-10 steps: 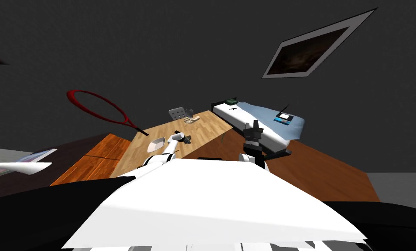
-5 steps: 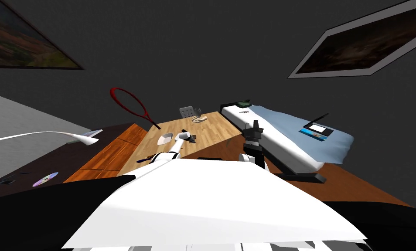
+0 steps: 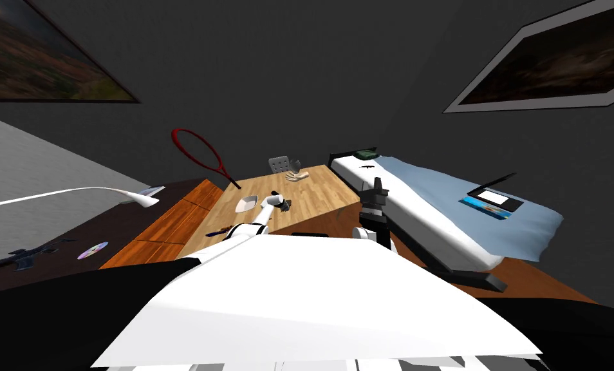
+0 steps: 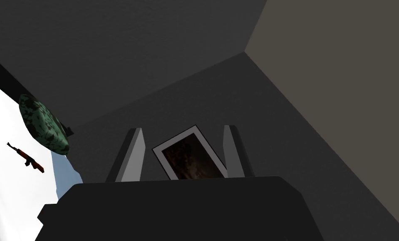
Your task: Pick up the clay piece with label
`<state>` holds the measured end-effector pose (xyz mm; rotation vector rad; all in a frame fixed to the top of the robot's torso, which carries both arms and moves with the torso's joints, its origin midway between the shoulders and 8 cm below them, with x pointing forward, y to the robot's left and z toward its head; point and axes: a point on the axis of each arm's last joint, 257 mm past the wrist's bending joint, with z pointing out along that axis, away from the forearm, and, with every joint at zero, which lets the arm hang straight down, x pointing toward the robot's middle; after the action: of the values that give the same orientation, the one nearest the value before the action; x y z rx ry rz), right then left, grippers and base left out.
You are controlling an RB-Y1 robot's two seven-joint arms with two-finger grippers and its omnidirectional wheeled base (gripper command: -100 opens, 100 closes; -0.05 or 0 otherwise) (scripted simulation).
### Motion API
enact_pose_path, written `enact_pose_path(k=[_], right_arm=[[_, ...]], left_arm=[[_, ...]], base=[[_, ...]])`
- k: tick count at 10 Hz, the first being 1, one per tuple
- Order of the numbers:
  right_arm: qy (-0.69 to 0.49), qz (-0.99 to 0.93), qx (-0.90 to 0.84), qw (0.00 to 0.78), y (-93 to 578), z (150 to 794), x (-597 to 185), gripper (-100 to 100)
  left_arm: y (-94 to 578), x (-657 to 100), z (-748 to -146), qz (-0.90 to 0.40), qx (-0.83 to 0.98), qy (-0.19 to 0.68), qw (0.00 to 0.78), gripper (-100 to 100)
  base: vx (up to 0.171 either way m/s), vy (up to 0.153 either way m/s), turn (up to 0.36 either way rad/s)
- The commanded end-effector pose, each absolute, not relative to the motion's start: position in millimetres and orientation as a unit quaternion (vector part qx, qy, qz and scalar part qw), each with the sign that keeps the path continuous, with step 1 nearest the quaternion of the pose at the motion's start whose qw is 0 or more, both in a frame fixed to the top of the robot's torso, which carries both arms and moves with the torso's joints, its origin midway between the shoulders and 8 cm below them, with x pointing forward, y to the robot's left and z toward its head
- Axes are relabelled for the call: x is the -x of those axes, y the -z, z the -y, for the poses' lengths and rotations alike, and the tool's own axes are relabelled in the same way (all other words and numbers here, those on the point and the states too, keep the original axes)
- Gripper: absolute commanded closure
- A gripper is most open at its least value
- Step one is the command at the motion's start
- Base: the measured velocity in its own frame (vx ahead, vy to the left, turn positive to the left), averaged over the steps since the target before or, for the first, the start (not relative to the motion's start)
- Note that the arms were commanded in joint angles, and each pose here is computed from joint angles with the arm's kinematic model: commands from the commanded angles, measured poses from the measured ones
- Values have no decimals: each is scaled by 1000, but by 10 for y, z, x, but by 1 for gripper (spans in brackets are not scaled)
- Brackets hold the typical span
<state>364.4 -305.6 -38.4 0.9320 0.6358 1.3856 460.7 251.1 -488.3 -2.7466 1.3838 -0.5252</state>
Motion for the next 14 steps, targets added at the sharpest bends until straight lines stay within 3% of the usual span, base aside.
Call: enact_pose_path(k=[1, 3, 4, 5, 11, 14], right_arm=[[-604, -277, -406, 627, 384, 3056, -3644, 0], [-604, -277, -406, 627, 384, 3056, -3644, 0], [-604, -277, -406, 627, 384, 3056, -3644, 0], [-604, -277, -406, 627, 384, 3056, -3644, 0], [-604, -277, -406, 627, 384, 3055, -3645, 0], [-604, -277, -406, 627, 385, 3057, -3644, 0]], left_arm=[[4883, -4607, -2511, -443, 880, 168, 11, 100], [4884, -4604, -2507, -444, 880, 168, 10, 100], [4884, -4604, -2507, -444, 880, 168, 10, 0], [4898, -4567, -2722, -422, 891, 166, 12, 100], [4866, -4333, -3634, -323, 932, 159, 24, 100], [4842, -4264, -3861, -299, 941, 158, 29, 100]], base=[[0, 0, 0], [0, 0, 0], [0, 0, 0], [-61, 13, -293], [-95, 21, -380], [-43, -1, -149]])
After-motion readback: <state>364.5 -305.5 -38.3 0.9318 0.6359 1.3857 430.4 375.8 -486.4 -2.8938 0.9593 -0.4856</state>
